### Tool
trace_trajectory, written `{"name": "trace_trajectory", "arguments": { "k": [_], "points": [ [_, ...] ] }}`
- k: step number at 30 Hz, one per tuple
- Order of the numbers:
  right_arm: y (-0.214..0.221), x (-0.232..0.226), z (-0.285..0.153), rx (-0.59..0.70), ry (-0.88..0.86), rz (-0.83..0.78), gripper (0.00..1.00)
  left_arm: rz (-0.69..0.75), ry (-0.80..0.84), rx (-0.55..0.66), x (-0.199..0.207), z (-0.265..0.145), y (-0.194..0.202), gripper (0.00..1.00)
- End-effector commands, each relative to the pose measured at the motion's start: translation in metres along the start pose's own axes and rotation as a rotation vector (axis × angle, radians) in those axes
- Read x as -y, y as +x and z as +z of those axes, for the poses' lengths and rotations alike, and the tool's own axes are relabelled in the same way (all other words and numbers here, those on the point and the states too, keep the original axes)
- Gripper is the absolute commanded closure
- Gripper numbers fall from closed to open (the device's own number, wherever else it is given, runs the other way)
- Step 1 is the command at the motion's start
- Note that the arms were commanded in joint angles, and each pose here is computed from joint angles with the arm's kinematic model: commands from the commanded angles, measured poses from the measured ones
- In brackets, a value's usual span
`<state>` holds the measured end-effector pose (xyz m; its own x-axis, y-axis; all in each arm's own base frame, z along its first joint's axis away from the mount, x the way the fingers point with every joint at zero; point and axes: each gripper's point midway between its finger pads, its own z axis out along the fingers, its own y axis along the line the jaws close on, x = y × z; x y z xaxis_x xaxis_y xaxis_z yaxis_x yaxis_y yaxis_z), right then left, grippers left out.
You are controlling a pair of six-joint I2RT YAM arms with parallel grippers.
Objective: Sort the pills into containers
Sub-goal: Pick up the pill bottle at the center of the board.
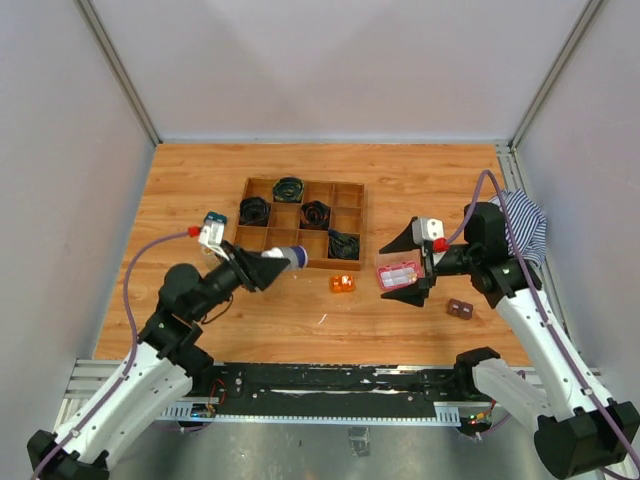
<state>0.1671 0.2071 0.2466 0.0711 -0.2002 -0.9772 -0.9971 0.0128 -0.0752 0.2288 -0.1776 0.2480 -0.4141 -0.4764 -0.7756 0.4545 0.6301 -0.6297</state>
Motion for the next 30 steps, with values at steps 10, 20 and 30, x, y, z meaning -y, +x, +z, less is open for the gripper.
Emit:
{"name": "trace_trajectory", "arguments": {
  "k": [10,20,30],
  "points": [
    [-0.023,-0.033,-0.007,0.065,-0.082,-0.15,0.02,0.064,0.173,-0.092,0.114,0.035,0.071,1.0],
    [-0.014,-0.026,-0.008,0.009,-0.039,-0.175,0.01,-0.007,0.269,-0.087,0.138,0.044,0.091,1.0],
    [-0.002,-0.016,0.0,-0.014,-0.019,-0.142,0.02,-0.047,0.344,-0.044,0.15,0.045,0.086,1.0]
  ]
}}
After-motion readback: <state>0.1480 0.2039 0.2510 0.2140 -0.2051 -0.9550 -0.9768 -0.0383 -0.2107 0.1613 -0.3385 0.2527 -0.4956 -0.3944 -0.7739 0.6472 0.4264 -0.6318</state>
